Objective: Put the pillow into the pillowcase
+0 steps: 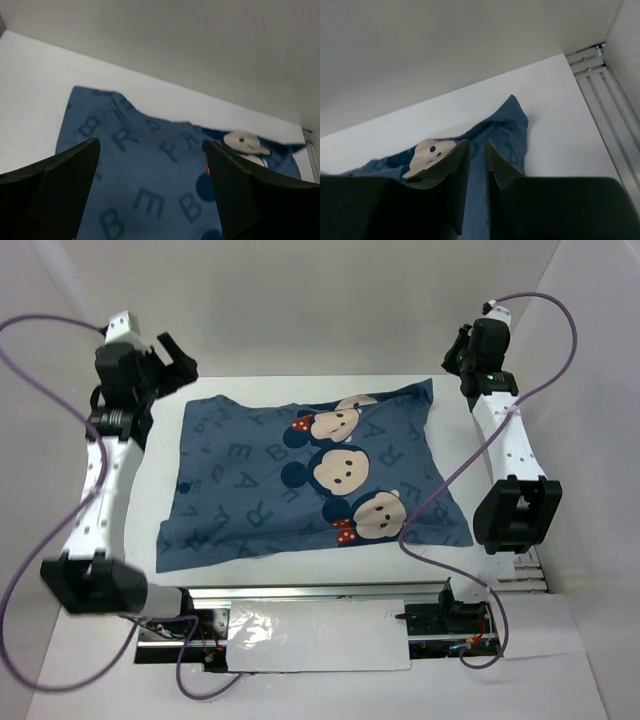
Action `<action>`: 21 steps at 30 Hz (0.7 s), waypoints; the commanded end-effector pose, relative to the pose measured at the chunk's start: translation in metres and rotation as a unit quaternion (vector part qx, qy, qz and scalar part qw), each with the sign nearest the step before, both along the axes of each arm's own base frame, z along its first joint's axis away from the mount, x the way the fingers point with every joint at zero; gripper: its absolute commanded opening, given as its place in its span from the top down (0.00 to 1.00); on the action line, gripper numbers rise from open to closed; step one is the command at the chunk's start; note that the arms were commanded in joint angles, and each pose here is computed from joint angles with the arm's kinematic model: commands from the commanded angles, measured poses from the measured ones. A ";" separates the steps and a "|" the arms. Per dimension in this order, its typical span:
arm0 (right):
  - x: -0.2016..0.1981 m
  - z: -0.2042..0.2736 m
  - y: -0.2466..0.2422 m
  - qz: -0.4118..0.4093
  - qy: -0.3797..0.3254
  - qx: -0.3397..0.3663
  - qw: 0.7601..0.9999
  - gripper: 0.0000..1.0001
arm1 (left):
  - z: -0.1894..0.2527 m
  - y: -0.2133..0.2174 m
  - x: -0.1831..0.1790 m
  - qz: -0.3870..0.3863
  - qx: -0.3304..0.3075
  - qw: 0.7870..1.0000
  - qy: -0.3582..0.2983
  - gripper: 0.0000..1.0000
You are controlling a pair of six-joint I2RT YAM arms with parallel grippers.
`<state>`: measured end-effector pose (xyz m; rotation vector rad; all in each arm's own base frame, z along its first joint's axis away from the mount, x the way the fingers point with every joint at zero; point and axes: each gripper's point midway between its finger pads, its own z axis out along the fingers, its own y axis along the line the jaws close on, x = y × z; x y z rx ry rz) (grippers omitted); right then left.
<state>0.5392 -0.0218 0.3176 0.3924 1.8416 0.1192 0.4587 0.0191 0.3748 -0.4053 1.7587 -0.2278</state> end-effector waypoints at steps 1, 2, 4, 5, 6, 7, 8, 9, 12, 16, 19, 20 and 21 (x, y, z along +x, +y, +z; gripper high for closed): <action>0.002 -0.069 0.016 0.033 0.093 0.017 0.995 0.76 | -0.042 -0.022 -0.042 -0.018 -0.043 0.998 0.041 0.00; 0.006 -0.086 0.020 0.045 0.112 0.024 0.992 0.76 | -0.056 -0.038 -0.063 -0.042 -0.052 0.997 0.046 0.00; 0.014 -0.097 0.022 0.049 0.120 0.027 0.991 0.77 | -0.066 -0.053 -0.076 -0.067 -0.053 0.996 0.032 0.00; 0.021 -0.118 0.022 0.046 0.138 0.034 0.989 0.80 | -0.076 -0.062 -0.082 -0.071 -0.063 0.995 0.036 0.00; 0.026 -0.128 0.020 0.041 0.146 0.032 0.988 0.80 | -0.101 -0.066 -0.093 -0.075 -0.064 0.993 0.059 0.00; 0.033 -0.131 0.026 0.046 0.151 0.032 0.987 0.84 | -0.116 -0.069 -0.097 -0.078 -0.064 0.992 0.078 0.00; 0.039 -0.141 0.026 0.044 0.157 0.036 0.986 0.84 | -0.128 -0.072 -0.101 -0.070 -0.068 0.991 0.096 0.00; 0.046 -0.173 0.026 0.043 0.183 0.038 0.981 0.84 | -0.140 -0.074 -0.106 -0.070 -0.066 0.990 0.108 0.00; 0.096 -0.171 0.034 0.050 0.119 0.048 0.990 0.84 | -0.159 -0.079 -0.114 -0.067 -0.050 0.989 0.125 0.00; 0.192 -0.189 0.043 0.063 0.004 0.081 0.995 0.84 | -0.163 -0.080 -0.121 -0.059 -0.039 0.989 0.127 0.00; 0.212 -0.130 0.025 0.031 -0.090 0.109 0.989 0.75 | -0.155 -0.087 -0.131 -0.066 -0.032 0.989 0.128 0.00; 0.211 -0.155 0.025 0.029 -0.075 0.110 0.991 0.67 | -0.156 -0.087 -0.132 -0.066 -0.031 0.988 0.133 0.00; 0.205 -0.148 0.023 0.024 -0.078 0.109 0.991 0.64 | -0.156 -0.090 -0.135 -0.069 -0.029 0.988 0.133 0.00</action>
